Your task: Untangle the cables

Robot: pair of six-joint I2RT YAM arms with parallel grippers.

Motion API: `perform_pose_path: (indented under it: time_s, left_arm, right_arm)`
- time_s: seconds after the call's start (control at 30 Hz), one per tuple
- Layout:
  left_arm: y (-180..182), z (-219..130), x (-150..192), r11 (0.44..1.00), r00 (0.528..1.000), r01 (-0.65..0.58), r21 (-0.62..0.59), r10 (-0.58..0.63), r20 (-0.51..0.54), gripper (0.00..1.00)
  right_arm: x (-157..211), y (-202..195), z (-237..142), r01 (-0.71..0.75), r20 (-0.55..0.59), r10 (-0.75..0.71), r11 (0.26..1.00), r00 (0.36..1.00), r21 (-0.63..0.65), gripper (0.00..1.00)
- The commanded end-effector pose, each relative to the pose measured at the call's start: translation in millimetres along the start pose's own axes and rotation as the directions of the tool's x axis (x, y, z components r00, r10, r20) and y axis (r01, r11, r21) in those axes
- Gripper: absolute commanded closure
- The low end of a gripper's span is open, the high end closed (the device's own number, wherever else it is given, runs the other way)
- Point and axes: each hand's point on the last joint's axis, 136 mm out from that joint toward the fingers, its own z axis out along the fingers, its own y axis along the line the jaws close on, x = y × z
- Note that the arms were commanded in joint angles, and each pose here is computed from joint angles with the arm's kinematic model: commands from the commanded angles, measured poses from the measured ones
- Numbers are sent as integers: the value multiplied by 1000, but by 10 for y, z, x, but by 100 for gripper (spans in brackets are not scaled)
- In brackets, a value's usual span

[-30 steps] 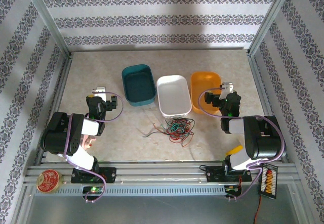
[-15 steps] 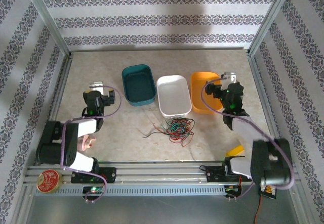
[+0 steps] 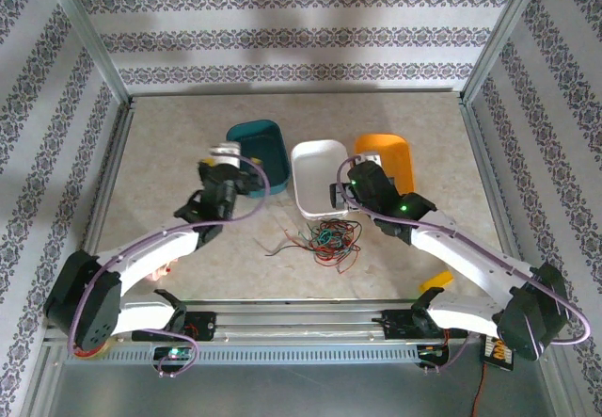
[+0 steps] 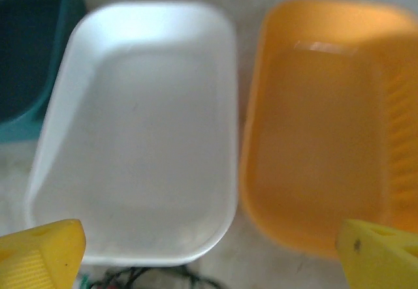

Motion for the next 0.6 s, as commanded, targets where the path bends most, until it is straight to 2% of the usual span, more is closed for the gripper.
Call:
perform_pose_path:
  time_s: [0.0, 0.03, 0.13, 0.2, 0.33, 0.4, 0.47, 0.57]
  left_arm:
    - [-466, -98, 233, 995, 996, -72, 73, 75, -38, 1]
    - [-631, -123, 235, 991, 996, -86, 105, 89, -27, 1]
    - [-1095, -179, 288, 975, 995, -70, 211, 85, -60, 1]
    - [-1272, -174, 356, 970, 988, -5, 243, 43, -150, 1]
    - [-1466, -189, 491, 946, 967, 112, 305, -33, -252, 1]
    - [-1476, -214, 537, 940, 960, 131, 315, -42, -276, 1]
    - [-1462, -255, 578, 935, 957, 132, 329, -34, -288, 1]
    - [-1440, -330, 660, 929, 949, 92, 359, 27, -313, 1]
  right_arm:
    - [69, 285, -127, -165, -85, 151, 965, 985, -205, 2]
    - [47, 340, -141, -154, -71, 141, 959, 987, -236, 2]
    - [12, 186, -125, -201, -23, 201, 962, 979, -184, 2]
    - [127, 134, -44, -253, -113, 234, 946, 966, -205, 2]
    - [449, 71, 56, -183, -228, 141, 968, 963, -173, 4]
    - [590, 32, 105, -196, -275, 148, 968, 950, -154, 15]
    - [763, 3, 170, -206, -332, 152, 969, 931, -135, 39]
    - [947, 6, 230, -209, -391, 144, 970, 909, -127, 65]
